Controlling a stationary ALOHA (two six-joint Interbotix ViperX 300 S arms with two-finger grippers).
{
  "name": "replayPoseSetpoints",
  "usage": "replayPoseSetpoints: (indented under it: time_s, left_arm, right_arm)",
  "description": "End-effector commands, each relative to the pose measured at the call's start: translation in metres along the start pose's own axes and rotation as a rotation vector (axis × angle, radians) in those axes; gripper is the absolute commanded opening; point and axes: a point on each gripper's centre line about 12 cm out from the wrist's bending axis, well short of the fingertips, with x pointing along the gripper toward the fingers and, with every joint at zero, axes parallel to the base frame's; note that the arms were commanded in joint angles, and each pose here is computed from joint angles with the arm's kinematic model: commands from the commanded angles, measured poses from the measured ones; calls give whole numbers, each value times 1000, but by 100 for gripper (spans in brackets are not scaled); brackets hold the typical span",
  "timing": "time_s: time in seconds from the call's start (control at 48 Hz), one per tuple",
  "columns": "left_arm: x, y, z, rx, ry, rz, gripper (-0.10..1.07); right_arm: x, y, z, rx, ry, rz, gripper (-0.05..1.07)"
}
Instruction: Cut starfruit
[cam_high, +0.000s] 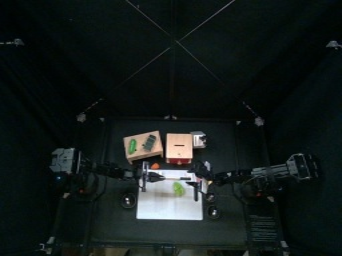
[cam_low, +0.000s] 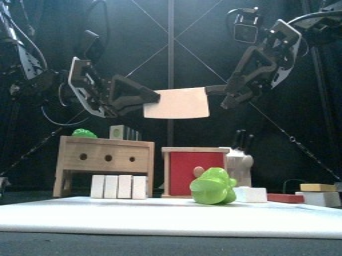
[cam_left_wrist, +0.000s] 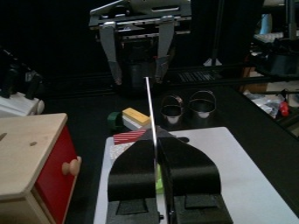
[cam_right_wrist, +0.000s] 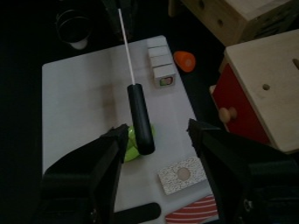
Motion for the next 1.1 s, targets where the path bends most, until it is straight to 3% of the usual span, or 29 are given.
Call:
replayPoseSetpoints:
  time_s: [0.0,0.167,0.396,0.646,0.917,1.083]
  left_arm:
    - [6,1,6,3,-26,4,24]
    - [11,2,6,4,-31,3,24]
    - [14,2,9,4,-43,3,23]
    - [17,-22,12,-8,-50,-54,23]
    - [37,-43,-10,-38,-7,-83,23]
    - [46,-55,-19,-102,7,-15,23]
  right_arm:
    - [-3,3,13,0,-35,11,79]
    - [-3,3,9,4,-25,9,66]
    - [-2,0,7,-7,-22,2,59]
    - [-1,-5,-2,-27,-9,6,58]
    - [3,-21,-17,5,17,-5,58]
    - [8,-22,-23,17,31,16,58]
